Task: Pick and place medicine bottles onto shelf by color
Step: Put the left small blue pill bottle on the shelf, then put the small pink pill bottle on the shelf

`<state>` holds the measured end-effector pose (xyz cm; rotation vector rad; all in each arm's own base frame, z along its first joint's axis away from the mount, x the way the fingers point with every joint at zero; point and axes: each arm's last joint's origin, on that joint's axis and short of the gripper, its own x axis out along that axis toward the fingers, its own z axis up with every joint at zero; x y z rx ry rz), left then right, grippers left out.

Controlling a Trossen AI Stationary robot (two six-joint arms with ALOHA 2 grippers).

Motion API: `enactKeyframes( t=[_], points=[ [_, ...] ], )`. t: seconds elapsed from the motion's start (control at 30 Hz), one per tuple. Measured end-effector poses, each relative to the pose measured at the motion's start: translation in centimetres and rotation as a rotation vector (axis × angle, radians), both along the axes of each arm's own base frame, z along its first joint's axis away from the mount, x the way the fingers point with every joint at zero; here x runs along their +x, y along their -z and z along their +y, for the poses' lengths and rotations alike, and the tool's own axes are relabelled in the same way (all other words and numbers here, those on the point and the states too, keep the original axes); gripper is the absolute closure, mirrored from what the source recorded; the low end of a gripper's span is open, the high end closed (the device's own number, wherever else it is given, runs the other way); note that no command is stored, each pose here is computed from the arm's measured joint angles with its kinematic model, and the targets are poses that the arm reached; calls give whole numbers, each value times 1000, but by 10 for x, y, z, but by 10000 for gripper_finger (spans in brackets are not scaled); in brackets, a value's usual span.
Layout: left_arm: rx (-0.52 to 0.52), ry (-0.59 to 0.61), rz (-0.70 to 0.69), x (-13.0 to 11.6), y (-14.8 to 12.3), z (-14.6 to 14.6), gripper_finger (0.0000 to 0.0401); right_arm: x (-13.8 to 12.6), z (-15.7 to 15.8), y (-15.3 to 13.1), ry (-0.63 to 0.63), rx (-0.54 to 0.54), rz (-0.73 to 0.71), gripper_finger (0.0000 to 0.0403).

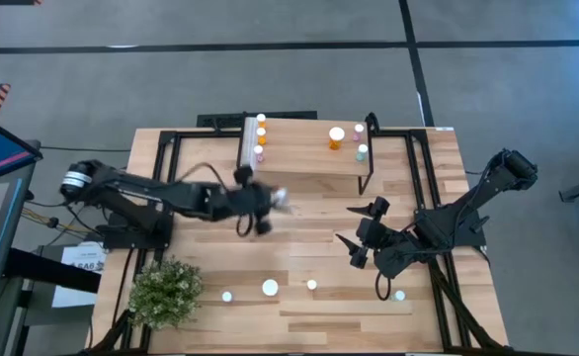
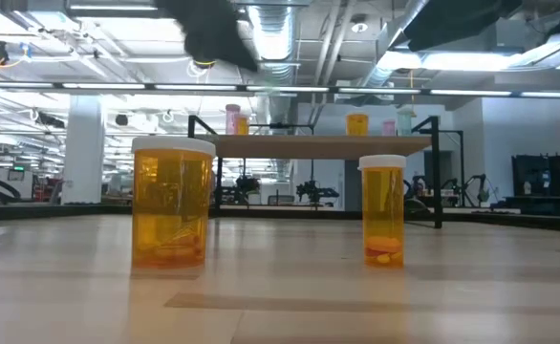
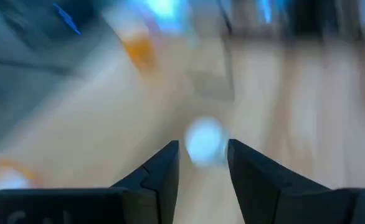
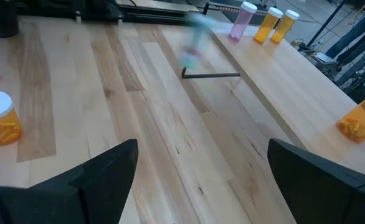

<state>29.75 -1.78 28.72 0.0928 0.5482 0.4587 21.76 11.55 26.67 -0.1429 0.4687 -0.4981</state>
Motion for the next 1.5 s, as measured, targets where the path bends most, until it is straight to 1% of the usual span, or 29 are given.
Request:
enactKeyframes(
  t=[0.07,0.1,0.17,0.23,0.3,0.37,0.43,0.53,0.63,0.77,0.9,1.07,1.13,1.23,1.33,1.43,1.5],
  points=[
    [12,-72,-184,6,-18,11,276,0,0,0,-5,-7,1,26],
    [29,-86,-238,8,-23,17,276,0,0,0,-8,-12,4,26],
    [61,-111,-306,12,-30,27,276,1,1,-1,-9,-10,-2,26],
    [74,-166,-354,17,-31,39,276,1,0,-1,-9,-13,2,26],
    [79,-189,-315,17,-28,49,276,0,1,-1,-11,-16,5,26],
    [74,-191,-320,20,-28,54,276,-1,1,0,-15,-22,14,26],
    [66,-185,-311,19,-27,54,276,-3,2,1,-23,-31,28,26],
    [51,-146,-313,20,-27,49,275,-4,2,2,-27,-42,43,26],
    [45,-118,-313,21,-27,43,275,-5,1,2,-23,-43,45,26],
    [62,-75,-301,22,-27,30,275,-4,1,2,-21,-38,43,26],
    [68,-54,-310,20,-30,18,275,-3,1,2,-34,-22,45,26],
    [67,-10,-283,18,-27,3,275,-2,3,0,-35,4,18,26],
    [73,10,-261,14,-29,-2,275,-1,3,0,-31,16,8,26],
    [69,22,-280,2,-40,-5,275,-1,3,0,-21,39,-7,26],
    [26,33,-313,-10,-44,-8,275,-1,3,-1,-21,40,-9,26],
    [-47,71,-303,-15,-31,-14,275,0,2,-1,-15,40,-9,26],
    [-85,72,-285,-17,-18,-18,275,1,0,-1,-7,40,-9,26]
  ],
)
